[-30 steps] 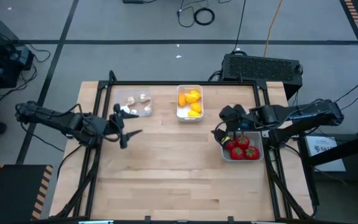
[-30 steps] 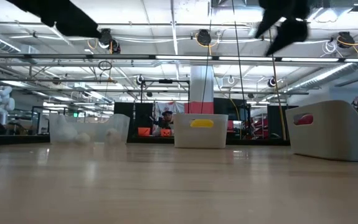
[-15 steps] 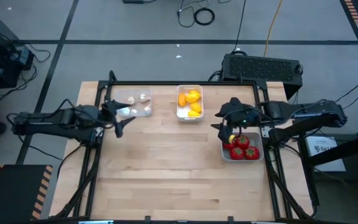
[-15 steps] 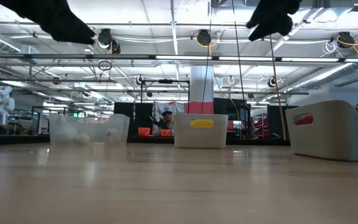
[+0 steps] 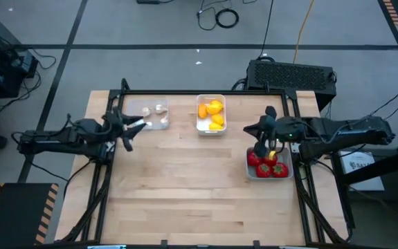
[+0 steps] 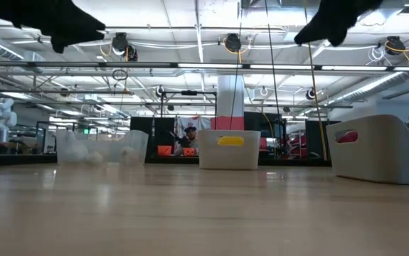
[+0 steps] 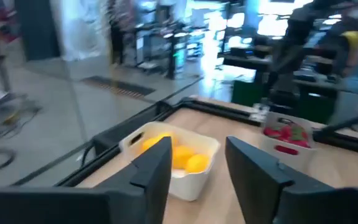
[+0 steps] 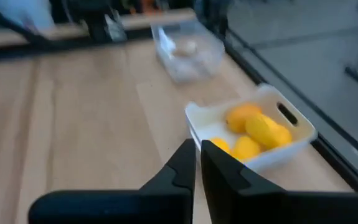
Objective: Sort produce into baskets
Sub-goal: Return to Home Position
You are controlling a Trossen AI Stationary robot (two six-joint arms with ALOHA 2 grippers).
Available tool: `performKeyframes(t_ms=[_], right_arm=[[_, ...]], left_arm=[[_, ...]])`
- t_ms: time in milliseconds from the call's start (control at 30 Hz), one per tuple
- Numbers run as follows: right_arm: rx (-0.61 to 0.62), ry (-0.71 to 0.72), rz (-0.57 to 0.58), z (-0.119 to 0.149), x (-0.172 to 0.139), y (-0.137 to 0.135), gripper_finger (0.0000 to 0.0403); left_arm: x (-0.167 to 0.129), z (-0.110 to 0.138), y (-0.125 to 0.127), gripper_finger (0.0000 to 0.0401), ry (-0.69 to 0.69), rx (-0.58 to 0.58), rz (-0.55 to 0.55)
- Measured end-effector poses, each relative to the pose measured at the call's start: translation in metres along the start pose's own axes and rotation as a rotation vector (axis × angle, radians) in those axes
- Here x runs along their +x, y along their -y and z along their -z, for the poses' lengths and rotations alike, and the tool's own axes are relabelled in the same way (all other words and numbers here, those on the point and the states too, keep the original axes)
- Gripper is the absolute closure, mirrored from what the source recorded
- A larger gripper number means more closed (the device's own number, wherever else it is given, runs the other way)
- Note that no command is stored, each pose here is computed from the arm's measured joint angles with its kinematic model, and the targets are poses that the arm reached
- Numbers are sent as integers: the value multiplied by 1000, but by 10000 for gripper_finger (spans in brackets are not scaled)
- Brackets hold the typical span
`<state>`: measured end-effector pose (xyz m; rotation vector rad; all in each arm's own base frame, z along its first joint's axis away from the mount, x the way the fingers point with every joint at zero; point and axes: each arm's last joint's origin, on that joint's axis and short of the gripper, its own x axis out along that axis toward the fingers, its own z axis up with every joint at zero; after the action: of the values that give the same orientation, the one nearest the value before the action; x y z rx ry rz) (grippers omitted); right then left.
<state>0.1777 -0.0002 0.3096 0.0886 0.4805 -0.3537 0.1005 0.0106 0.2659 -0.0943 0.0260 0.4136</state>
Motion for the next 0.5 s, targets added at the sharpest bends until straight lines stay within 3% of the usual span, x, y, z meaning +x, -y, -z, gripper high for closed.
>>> performKeyframes(t_ms=[233,500], right_arm=[[68,221,-135,50,12,6,401],[132,374,-247,84,24,10,402]], left_arm=[[9,25,4,306,0,56,93],[14,49,6,379,19,-5,180]])
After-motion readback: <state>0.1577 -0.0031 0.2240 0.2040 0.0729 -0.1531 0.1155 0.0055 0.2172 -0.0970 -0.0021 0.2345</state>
